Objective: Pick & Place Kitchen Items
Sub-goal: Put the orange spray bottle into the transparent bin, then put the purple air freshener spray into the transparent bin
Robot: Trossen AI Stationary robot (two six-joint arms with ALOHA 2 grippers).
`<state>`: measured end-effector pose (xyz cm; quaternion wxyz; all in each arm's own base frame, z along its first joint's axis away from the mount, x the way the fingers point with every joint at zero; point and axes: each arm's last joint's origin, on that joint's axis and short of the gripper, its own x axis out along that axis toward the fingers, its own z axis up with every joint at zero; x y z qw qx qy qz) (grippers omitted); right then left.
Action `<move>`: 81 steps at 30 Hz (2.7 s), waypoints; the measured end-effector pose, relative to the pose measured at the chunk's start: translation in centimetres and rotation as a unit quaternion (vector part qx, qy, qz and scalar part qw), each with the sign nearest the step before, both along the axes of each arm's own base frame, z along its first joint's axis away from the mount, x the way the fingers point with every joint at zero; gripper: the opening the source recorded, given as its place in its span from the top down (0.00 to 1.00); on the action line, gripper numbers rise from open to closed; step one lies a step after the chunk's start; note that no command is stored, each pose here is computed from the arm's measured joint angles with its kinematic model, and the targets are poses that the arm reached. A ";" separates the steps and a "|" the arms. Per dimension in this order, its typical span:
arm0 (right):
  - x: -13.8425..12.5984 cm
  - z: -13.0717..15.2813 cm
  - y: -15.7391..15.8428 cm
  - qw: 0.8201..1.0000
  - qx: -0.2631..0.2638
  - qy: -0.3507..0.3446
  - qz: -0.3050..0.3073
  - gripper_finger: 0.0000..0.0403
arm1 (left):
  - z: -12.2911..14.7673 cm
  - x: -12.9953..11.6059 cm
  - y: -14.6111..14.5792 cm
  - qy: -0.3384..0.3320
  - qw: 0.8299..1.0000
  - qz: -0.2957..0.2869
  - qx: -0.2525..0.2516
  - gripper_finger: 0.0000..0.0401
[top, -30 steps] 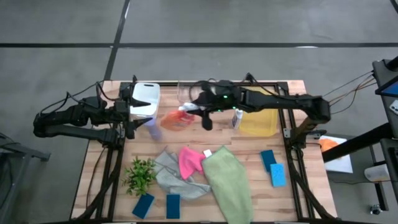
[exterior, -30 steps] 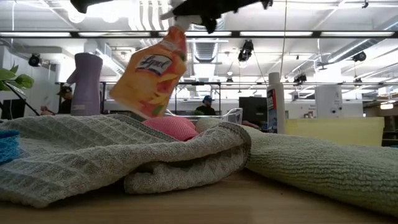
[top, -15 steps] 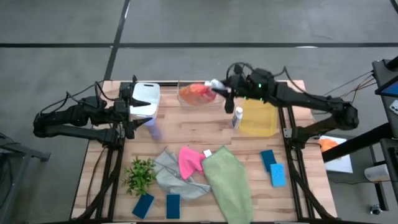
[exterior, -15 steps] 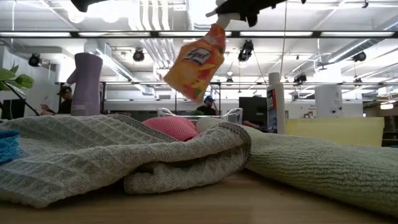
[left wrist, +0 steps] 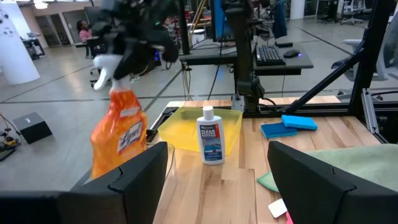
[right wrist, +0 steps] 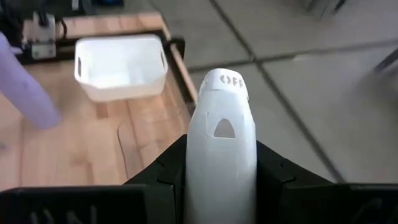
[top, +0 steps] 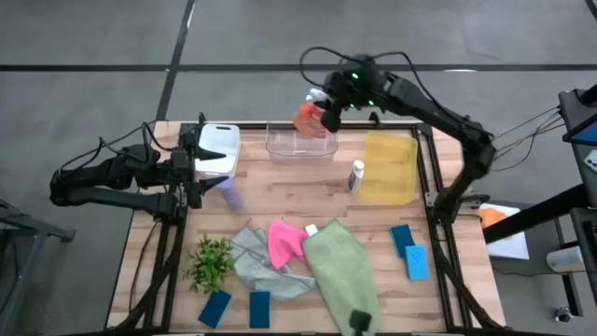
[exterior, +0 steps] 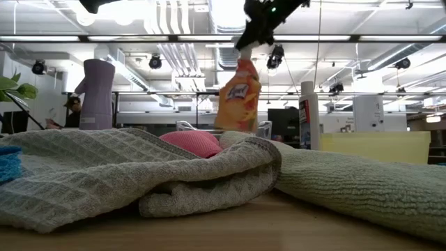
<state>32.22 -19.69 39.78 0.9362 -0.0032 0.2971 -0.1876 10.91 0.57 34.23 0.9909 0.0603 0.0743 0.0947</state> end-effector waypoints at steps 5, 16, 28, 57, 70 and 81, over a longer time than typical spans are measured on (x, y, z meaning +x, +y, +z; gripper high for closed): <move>1.9 -1.0 -2.2 0.999 0.041 0.024 0.017 0.73 | 0.0 0.0 0.0 0.000 1.000 0.000 0.000 0.29; 4.9 -4.7 -4.2 0.993 0.091 0.069 0.038 0.73 | 0.0 0.0 0.0 0.001 1.000 0.000 -0.002 0.29; 5.2 -5.6 -4.6 0.992 0.097 0.076 0.041 0.66 | 0.0 0.0 0.0 0.001 1.000 0.000 -0.002 0.29; 7.7 3.7 -1.4 0.965 0.005 -0.183 0.187 0.11 | 0.3 0.1 0.0 -0.023 1.000 0.000 -0.003 0.29; 13.0 -1.1 8.5 0.894 -0.071 -0.331 0.294 0.11 | -3.0 1.3 -0.1 -0.007 1.000 -0.014 0.007 0.29; 6.3 -5.2 18.1 0.866 -0.111 -0.387 0.296 0.11 | -4.4 1.2 -0.1 0.063 0.998 -0.008 -0.027 0.29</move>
